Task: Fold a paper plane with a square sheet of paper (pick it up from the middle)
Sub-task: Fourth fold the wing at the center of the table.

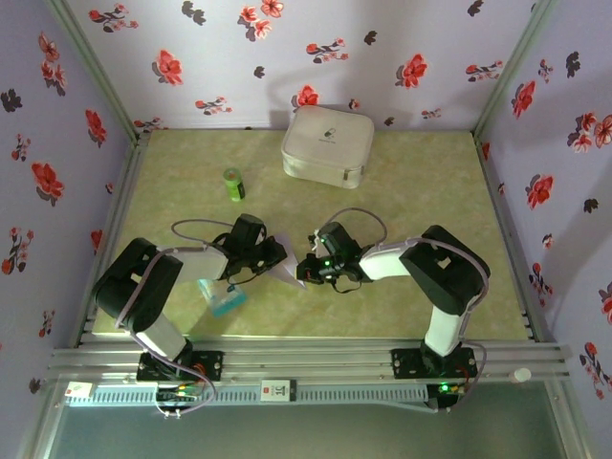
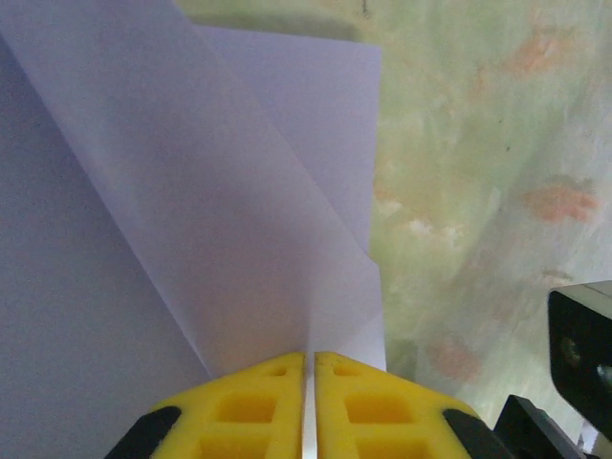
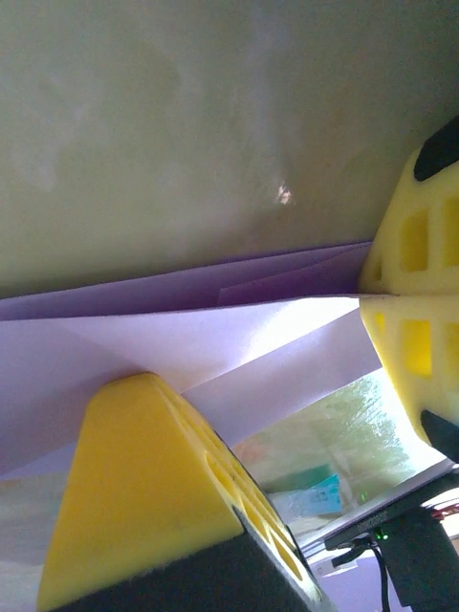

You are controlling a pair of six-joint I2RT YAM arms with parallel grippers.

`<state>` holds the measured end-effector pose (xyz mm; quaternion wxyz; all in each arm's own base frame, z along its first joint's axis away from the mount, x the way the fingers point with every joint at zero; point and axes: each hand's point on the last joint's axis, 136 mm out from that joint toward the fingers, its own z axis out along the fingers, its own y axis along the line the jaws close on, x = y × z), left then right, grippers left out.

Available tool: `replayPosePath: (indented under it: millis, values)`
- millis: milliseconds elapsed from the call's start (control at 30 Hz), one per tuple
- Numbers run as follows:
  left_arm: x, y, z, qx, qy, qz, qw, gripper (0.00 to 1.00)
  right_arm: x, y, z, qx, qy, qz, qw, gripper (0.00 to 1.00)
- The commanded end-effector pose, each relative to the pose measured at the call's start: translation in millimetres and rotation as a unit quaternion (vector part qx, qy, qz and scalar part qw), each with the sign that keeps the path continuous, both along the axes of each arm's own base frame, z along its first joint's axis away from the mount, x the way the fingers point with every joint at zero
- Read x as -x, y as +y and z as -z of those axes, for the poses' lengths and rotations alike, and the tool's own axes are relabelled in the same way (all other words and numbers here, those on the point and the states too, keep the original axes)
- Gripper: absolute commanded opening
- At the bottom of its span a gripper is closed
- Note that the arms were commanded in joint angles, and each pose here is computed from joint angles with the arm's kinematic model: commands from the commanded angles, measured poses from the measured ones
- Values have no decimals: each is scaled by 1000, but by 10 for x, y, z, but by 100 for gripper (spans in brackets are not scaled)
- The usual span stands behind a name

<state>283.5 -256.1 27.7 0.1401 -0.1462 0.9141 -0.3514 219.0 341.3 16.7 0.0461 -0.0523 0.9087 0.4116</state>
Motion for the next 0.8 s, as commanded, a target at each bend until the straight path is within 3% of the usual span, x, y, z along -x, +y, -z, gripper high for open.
replayPosePath:
  millis: [0,767]
  values:
    - [-72,-23,-22,0,-8,9,1000,11,174,-227,429,73,57,12,996,1]
    - [-74,-23,86,-6,6,11,1000,12,175,-236,446,73,64,13,995,1]
